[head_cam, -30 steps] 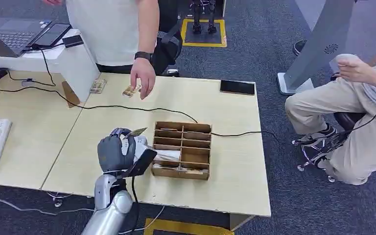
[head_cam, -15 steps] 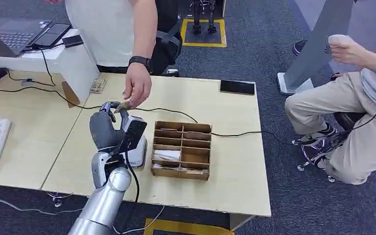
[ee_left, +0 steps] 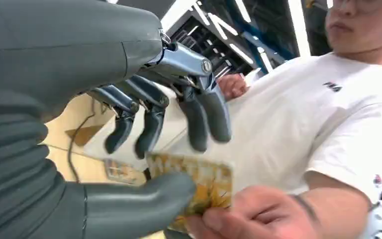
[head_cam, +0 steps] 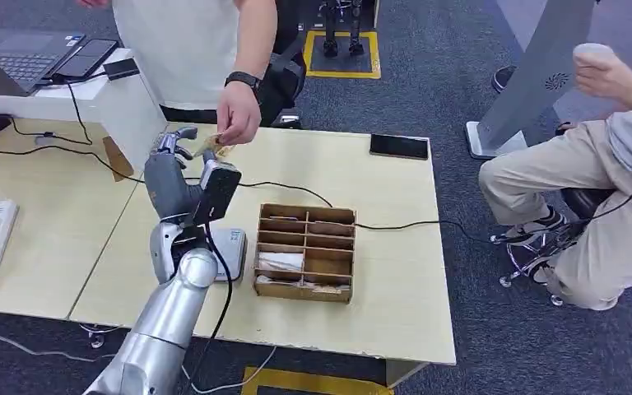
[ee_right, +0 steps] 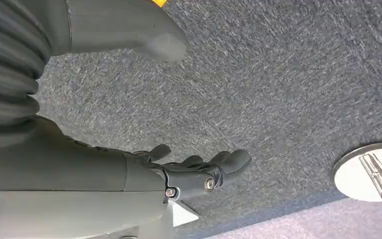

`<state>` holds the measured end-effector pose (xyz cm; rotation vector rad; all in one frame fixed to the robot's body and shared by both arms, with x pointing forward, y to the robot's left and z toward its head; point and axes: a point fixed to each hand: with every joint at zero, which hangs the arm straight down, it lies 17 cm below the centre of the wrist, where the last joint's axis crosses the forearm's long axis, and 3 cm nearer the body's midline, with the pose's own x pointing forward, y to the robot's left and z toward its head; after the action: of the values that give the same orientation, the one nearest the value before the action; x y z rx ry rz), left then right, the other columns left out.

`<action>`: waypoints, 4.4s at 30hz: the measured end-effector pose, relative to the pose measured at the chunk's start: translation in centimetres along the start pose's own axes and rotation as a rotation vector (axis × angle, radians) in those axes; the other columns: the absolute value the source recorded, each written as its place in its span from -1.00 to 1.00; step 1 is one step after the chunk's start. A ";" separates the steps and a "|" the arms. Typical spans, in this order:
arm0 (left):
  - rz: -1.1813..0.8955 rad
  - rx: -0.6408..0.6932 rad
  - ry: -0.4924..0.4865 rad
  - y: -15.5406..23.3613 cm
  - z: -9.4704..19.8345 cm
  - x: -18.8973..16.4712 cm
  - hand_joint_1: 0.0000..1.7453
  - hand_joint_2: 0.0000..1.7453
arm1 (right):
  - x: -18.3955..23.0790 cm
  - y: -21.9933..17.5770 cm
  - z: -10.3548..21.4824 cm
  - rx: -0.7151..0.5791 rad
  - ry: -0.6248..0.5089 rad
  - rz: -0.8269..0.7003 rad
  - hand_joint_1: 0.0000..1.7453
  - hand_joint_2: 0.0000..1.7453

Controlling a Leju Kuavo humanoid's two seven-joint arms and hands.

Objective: Pass the card to the sensor for recognition and then transmit it.

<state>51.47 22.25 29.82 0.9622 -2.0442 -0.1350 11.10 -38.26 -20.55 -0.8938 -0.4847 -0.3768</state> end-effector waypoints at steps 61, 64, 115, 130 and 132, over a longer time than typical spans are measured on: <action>0.334 -0.663 -0.595 -3.3 21.7 16.5 -1.00 1.00 | -2.2 -1.1 0.3 -0.057 0.070 -0.092 -1.00 1.00; 0.248 -0.687 -0.612 -4.4 22.1 16.1 -1.00 1.00 | -2.3 -1.1 0.3 -0.053 0.073 -0.085 -1.00 1.00; -0.546 -0.708 -0.490 -13.1 23.1 4.5 -1.00 1.00 | -2.1 -1.0 0.0 -0.018 0.062 -0.029 -1.00 1.00; -0.641 -0.582 -0.331 -11.1 20.3 1.0 -1.00 1.00 | -1.9 -0.9 0.0 -0.017 0.061 -0.027 -1.00 1.00; -0.645 -0.585 -0.330 -11.1 20.3 0.7 -1.00 1.00 | -1.9 -0.9 0.0 -0.017 0.061 -0.027 -1.00 1.00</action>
<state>42.70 9.16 12.84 1.2216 -1.7249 -1.2281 9.07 -38.63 -21.00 -0.8908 -0.4385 -0.4321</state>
